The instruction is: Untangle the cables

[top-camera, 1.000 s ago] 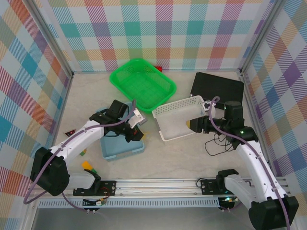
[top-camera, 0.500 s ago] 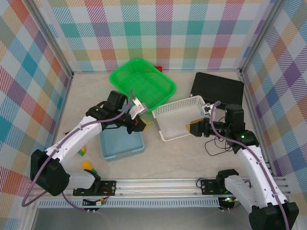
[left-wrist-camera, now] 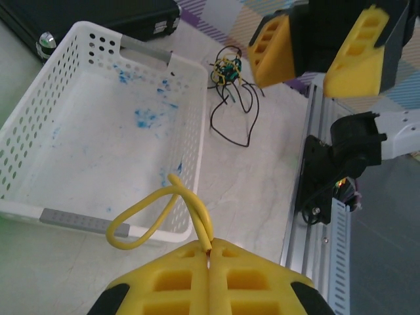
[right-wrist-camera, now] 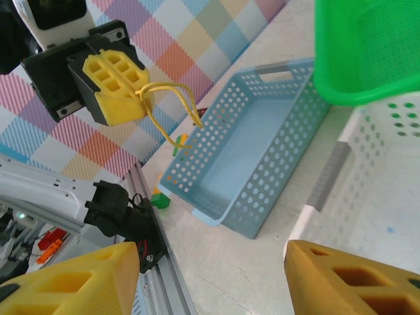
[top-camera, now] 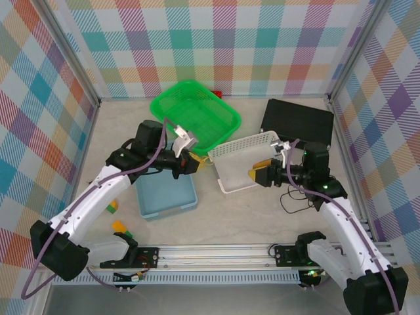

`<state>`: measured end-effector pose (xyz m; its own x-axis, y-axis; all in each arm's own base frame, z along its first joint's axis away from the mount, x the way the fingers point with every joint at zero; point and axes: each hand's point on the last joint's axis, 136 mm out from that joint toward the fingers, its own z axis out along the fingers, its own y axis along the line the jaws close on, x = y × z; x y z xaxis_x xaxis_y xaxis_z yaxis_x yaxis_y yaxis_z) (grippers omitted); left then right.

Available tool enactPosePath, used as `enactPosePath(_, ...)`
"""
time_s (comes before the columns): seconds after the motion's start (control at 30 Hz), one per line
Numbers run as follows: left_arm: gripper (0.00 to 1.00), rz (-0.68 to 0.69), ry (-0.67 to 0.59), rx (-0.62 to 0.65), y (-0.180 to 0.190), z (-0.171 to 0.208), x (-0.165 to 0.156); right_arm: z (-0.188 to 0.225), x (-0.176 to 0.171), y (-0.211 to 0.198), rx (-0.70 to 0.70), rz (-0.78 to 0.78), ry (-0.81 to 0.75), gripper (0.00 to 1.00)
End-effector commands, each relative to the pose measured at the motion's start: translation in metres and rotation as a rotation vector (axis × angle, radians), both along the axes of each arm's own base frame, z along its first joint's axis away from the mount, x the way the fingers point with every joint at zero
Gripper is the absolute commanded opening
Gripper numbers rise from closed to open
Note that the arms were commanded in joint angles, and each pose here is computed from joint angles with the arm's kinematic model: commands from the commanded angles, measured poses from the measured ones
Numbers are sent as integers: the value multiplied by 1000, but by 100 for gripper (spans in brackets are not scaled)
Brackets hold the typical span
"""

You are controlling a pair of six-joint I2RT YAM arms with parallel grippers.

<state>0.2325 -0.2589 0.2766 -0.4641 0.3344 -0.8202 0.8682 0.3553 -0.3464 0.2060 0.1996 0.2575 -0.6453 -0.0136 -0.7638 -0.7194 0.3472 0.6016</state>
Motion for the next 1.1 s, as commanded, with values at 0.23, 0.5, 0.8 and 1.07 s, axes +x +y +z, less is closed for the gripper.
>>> enactPosePath(0.23,0,-72,4,-112,-5,40,-18,16,-3,53,16,199,-264,62)
enactPosePath(0.5,0,-118,25,-129,-10,43,-30,21,2,86,8,264,-340,63)
enactPosePath(0.8,0,-141,44,-136,-11,39,-37,27,12,109,2,255,-376,58)
enactPosePath(1.07,0,-143,51,-135,-11,37,-37,32,16,115,1,242,-397,9)
